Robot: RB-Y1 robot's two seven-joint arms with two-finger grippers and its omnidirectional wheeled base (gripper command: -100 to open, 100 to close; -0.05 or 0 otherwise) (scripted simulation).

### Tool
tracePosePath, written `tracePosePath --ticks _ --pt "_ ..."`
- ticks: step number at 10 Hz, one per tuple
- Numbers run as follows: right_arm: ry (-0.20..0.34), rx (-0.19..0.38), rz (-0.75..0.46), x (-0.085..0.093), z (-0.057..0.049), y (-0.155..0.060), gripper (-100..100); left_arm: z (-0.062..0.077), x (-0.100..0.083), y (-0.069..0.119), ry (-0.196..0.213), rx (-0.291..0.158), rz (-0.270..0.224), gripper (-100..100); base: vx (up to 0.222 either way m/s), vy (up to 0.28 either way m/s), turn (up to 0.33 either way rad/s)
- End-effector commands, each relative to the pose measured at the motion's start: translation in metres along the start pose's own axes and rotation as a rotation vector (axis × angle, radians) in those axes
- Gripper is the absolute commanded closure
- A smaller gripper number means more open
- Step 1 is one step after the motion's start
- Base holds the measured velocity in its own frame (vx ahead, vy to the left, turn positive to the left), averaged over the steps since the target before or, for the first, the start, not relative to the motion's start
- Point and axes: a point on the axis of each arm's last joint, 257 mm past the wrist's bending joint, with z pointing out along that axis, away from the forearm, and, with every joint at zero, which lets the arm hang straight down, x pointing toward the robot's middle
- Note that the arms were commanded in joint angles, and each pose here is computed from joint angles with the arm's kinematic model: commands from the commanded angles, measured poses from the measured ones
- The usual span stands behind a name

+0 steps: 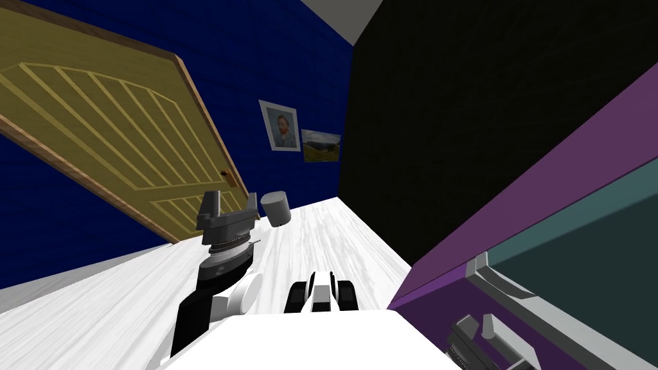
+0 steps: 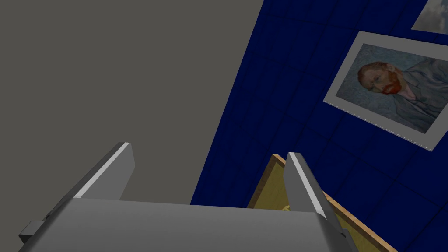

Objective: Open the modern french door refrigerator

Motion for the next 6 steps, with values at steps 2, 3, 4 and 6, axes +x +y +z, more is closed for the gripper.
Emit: tracePosePath --ticks 2,3,4,6 --pt "0.004 -0.001 -0.001 0.011 0.032 0.005 -100 0.0 0.0 0.0 0.0 0.0 0.0 0 -0.009 0.063 0.02" --pt "0.006 -0.008 -0.001 0.008 0.021 0.004 -100 0.0 0.0 0.0 0.0 0.0 0.0 0 -0.009 0.041 0.001" --pt "0.001 -0.002 -0.001 0.003 0.011 0.002 100 0.0 0.0 0.0 0.0 0.0 0.0 0 -0.001 -0.041 -0.041" --pt "-0.001 -0.003 0.001 -0.002 -0.003 0.0 100 0.0 0.0 0.0 0.0 0.0 0.0 0 0.016 -0.084 -0.019"
